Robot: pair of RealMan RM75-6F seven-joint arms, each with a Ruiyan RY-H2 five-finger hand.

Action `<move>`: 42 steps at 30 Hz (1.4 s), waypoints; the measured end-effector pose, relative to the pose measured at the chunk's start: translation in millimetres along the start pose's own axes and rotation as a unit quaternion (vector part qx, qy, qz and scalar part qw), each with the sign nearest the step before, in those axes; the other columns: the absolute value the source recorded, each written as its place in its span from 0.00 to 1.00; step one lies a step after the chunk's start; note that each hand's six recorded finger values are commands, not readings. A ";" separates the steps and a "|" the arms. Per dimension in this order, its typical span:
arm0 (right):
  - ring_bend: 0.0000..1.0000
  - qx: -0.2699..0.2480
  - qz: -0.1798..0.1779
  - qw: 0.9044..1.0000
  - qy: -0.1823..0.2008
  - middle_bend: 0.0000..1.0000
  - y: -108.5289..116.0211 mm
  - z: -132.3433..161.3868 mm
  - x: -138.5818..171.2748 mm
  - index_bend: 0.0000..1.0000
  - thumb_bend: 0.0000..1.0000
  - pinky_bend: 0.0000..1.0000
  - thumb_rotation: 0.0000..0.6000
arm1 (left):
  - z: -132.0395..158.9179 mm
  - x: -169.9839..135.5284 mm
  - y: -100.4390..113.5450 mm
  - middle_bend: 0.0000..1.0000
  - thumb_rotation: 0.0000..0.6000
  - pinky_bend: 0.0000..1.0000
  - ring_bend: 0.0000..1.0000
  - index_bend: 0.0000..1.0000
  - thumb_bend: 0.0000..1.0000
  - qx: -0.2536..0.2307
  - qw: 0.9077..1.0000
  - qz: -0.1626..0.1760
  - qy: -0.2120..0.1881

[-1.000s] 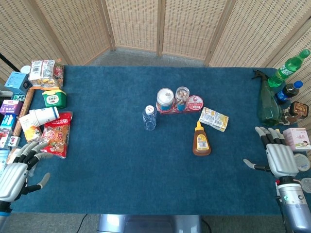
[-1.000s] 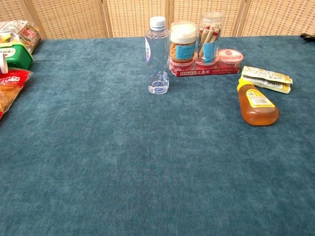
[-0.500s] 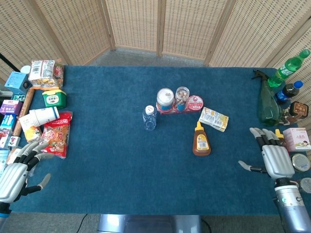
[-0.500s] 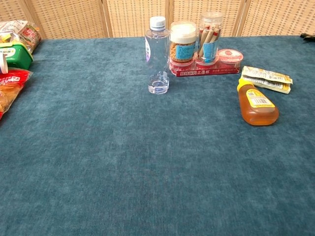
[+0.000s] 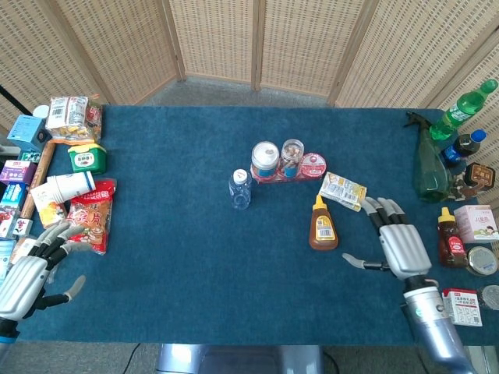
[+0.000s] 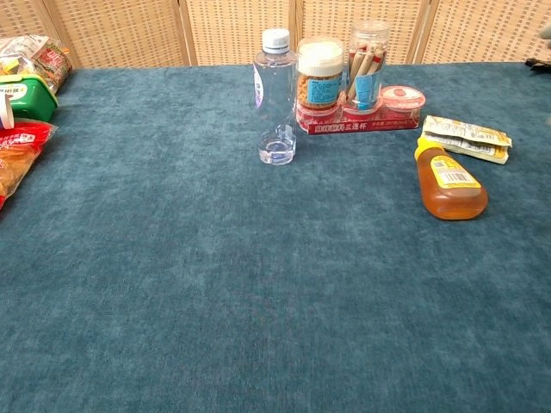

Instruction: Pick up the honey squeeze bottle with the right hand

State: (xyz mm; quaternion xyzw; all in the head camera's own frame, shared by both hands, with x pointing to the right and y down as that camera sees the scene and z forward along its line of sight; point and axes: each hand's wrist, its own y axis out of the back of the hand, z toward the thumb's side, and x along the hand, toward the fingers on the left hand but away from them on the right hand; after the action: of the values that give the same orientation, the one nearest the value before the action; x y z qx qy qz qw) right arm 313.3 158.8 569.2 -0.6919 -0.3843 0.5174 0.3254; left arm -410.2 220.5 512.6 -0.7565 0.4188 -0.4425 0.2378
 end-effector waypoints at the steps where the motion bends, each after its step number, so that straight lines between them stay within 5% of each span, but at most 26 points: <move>1: 0.00 0.000 -0.001 1.000 0.001 0.00 -1.6 3.7 -2.3 0.00 0.06 0.00 0.51 | -0.3 0.4 0.4 0.16 1.00 0.00 0.00 0.29 0.43 -0.001 1.000 0.000 0.000; 19: 0.00 0.034 0.010 0.999 0.018 0.00 -49.8 68.8 -46.7 0.00 0.00 0.00 0.57 | 2.9 -3.1 4.1 0.16 1.00 0.00 0.00 0.28 0.43 0.000 1.000 0.006 -0.006; 42: 0.00 0.118 0.004 0.992 -0.054 0.00 -90.9 57.9 -80.1 0.00 0.00 0.00 0.57 | 2.9 -5.5 5.1 0.16 1.00 0.00 0.00 0.29 0.43 -0.004 1.000 0.002 -0.007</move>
State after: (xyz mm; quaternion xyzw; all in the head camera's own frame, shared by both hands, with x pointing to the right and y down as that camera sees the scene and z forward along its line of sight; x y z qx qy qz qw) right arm 226.1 137.1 668.9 -0.6210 -0.3351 0.5969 0.3817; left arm -411.3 222.4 504.9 -0.7596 0.4206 -0.4350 0.2387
